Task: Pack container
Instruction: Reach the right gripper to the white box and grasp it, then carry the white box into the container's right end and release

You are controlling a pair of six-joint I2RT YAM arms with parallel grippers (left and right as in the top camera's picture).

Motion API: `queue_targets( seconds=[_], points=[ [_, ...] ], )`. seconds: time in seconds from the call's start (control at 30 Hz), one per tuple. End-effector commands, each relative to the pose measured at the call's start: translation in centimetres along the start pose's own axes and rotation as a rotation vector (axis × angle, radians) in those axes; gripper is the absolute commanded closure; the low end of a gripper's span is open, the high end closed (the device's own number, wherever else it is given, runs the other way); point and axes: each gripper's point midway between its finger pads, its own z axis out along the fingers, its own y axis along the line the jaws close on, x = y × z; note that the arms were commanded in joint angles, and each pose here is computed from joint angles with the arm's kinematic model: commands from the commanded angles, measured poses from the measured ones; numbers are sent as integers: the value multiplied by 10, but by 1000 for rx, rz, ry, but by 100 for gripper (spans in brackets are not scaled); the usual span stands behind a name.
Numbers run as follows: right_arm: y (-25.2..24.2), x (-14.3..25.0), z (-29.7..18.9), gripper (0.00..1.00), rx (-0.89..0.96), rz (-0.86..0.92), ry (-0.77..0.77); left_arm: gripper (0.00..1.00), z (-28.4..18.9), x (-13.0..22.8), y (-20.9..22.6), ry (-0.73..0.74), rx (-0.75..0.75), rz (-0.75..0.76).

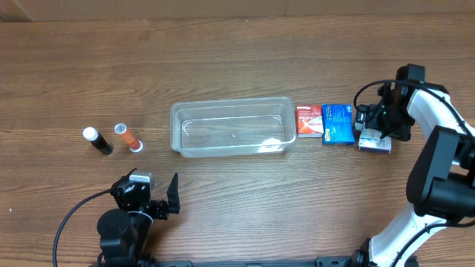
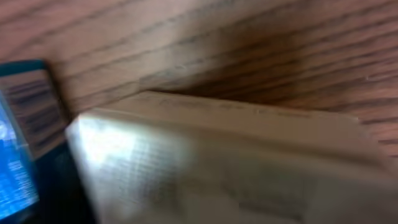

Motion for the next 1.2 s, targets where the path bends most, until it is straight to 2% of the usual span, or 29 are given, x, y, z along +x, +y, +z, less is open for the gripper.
queue_targets(
  seconds=[0.0, 0.07, 0.2, 0.27, 0.3, 0.37, 0.63, 0.87, 1.03, 1.17],
  points=[
    [-15, -2, -5, 13, 83, 96, -5, 0, 0, -1, -3, -10, 16, 21],
    [-24, -1, -14, 18, 138, 127, 0, 0, 0, -1, -3, -10, 16, 21],
    [-28, -8, -46, 15, 171, 146, -29, 0, 0, -1, -3, -11, 16, 21],
    [-25, -7, -55, 21, 166, 173, -22, 0, 0, -1, -3, -10, 16, 21],
    [-20, -7, -60, 26, 148, 169, -27, 0, 0, -1, -3, -11, 16, 21],
    [-8, -13, -78, 29, 120, 149, -63, 0, 0, -1, -3, -11, 16, 21],
    [25, -21, -138, 32, 79, 123, -198, 0, 0, -1, -3, -11, 16, 21],
    [128, 9, -217, 33, -89, -118, -392, 0, 0, -1, -3, -11, 16, 21],
    [233, 44, -219, 34, -203, -336, -413, 0, 0, -1, -3, -11, 16, 21],
    [282, 49, -224, 34, -286, -400, -477, 0, 0, -1, -3, -10, 16, 21]
  ],
)
